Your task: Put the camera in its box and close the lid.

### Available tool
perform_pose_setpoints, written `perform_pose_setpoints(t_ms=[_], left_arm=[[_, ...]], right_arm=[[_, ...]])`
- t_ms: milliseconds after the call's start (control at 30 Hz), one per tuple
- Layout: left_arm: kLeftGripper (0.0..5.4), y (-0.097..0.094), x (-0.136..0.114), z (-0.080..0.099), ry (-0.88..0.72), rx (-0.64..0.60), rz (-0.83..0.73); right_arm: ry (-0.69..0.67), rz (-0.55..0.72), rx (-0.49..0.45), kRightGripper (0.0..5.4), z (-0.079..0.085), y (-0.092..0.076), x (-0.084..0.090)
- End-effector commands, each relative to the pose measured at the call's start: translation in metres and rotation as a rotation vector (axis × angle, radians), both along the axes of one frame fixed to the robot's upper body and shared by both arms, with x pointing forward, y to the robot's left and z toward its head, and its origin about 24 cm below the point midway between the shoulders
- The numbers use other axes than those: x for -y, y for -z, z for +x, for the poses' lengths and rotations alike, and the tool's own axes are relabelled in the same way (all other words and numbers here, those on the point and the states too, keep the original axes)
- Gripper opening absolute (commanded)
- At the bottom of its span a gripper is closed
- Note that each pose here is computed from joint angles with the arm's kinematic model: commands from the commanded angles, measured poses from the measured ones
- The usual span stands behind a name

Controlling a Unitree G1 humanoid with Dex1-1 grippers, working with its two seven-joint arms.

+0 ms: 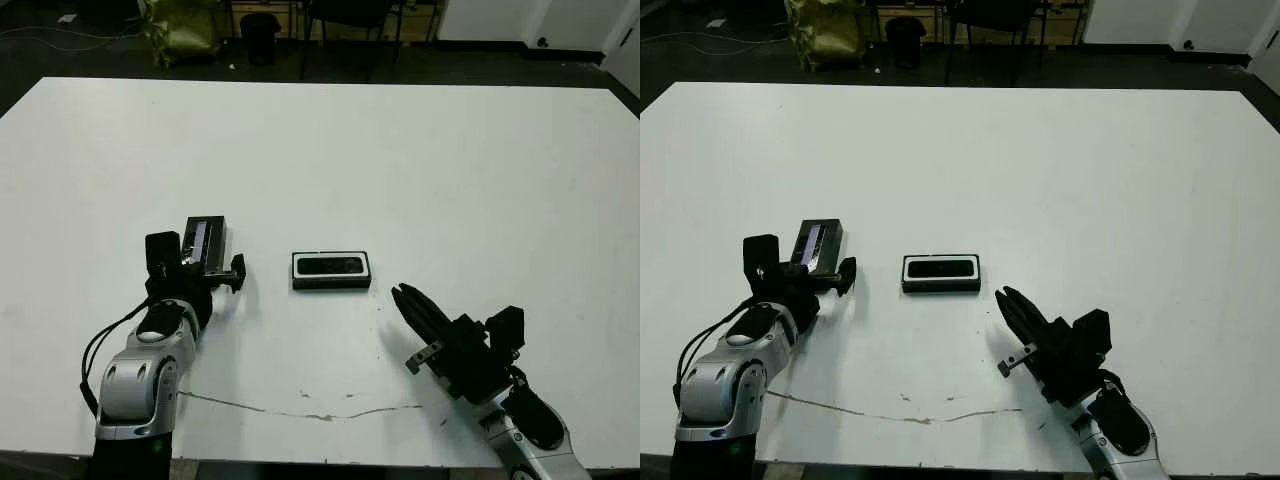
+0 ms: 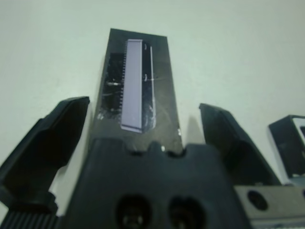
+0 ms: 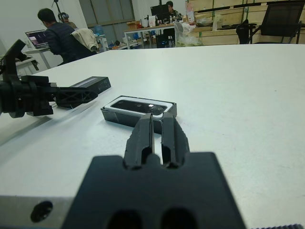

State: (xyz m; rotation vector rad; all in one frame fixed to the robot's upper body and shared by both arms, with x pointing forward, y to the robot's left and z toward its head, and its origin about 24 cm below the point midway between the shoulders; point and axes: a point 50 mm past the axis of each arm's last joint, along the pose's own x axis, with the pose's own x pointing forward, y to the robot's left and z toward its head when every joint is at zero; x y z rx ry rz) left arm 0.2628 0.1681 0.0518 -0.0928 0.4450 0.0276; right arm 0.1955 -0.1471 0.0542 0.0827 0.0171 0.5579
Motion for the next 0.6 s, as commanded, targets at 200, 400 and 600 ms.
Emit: perform_pose_setpoints(t_ms=[200, 400, 600], left_arm=[[5.03, 0.020, -0.007, -0.008, -0.013, -0.100, 0.039], [3.76, 0.020, -0.011, -0.011, -0.008, -0.050, 0.189], [2.58, 0.025, -0.024, -0.017, 0.045, -0.002, 0.188]], right_arm=[[0.005, -0.013, -0.023, 0.00, -0.002, 0.005, 0.003], [0.011, -0.017, -0.036, 0.00, -0.003, 0.006, 0.005], [0.010, -0.015, -0.029, 0.00, -0.003, 0.005, 0.004]])
